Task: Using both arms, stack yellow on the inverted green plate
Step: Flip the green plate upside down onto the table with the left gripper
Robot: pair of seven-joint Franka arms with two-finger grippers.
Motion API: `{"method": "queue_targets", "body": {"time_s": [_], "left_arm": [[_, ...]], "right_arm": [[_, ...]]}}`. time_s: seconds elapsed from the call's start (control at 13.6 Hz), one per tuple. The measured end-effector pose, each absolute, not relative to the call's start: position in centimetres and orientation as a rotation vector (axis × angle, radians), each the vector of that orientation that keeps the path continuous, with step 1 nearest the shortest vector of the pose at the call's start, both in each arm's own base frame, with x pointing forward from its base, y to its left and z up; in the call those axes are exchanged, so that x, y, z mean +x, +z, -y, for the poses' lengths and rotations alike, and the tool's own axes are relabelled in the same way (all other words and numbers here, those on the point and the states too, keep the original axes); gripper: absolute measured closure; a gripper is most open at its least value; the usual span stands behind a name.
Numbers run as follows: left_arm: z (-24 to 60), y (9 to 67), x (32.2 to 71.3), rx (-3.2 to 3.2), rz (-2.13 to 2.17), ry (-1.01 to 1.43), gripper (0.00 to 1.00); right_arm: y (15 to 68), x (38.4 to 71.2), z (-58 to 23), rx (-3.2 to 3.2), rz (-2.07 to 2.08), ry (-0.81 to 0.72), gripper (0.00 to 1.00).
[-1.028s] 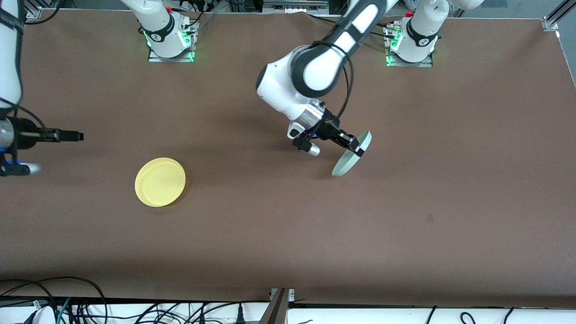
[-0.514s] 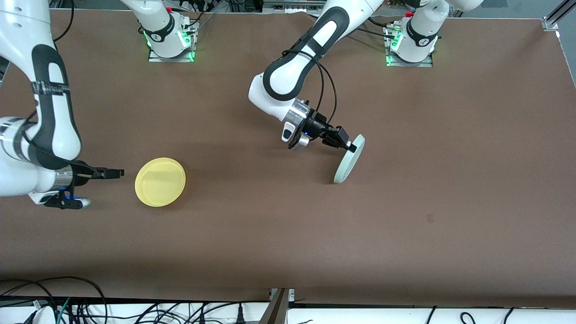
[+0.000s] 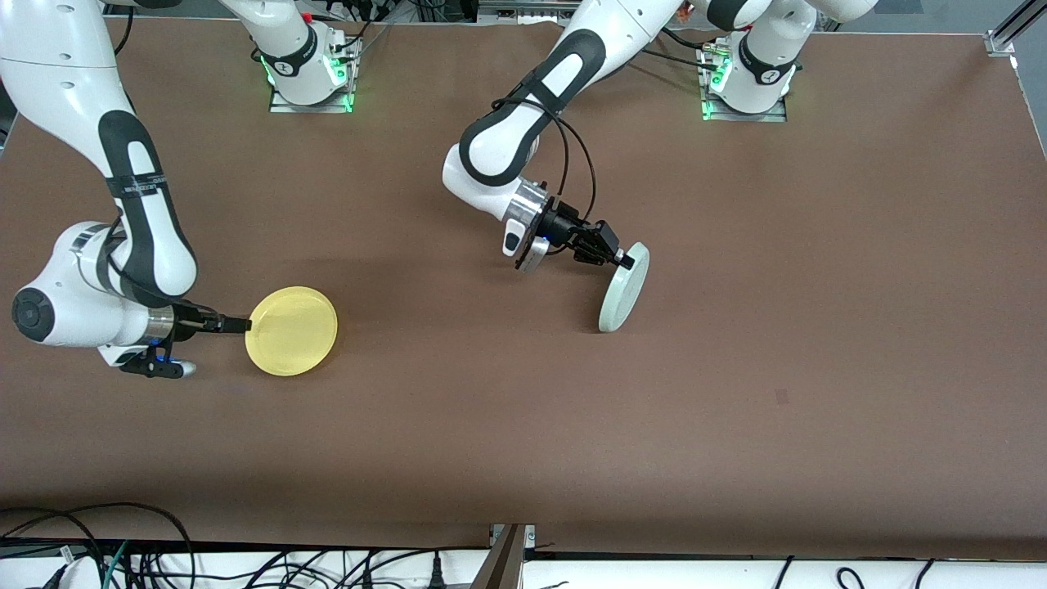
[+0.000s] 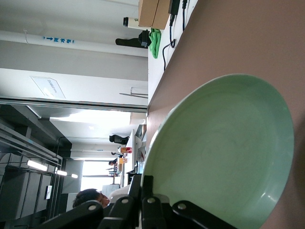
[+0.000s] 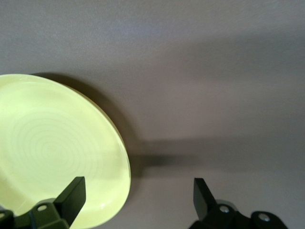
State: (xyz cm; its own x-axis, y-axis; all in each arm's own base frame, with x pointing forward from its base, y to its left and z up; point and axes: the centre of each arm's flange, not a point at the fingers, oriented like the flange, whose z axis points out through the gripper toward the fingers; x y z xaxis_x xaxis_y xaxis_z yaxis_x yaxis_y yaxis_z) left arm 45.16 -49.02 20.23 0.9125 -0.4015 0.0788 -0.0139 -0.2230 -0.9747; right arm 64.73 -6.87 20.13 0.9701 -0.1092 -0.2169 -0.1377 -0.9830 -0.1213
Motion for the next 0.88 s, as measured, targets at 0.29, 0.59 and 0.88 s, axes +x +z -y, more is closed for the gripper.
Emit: {"method": "queue_targets", "body": {"time_s": [0.29, 0.59, 0.88], "left_arm": [[49.9, 20.0, 44.0, -1.78, -0.301, -0.383, 0.96], [51.0, 19.7, 42.7, -1.784, -0.306, -0.407, 0.96], [53.6, 20.3, 42.1, -1.987, -0.296, -0.353, 0.71]], "right_arm": [[18.0, 63.8, 5.9, -2.959, -0.224, 0.274, 0.0], [17.1, 63.3, 5.8, -2.96, -0.229, 0.269, 0.0], [16.9, 63.2, 5.8, -2.962, -0.232, 0.264, 0.0]]}}
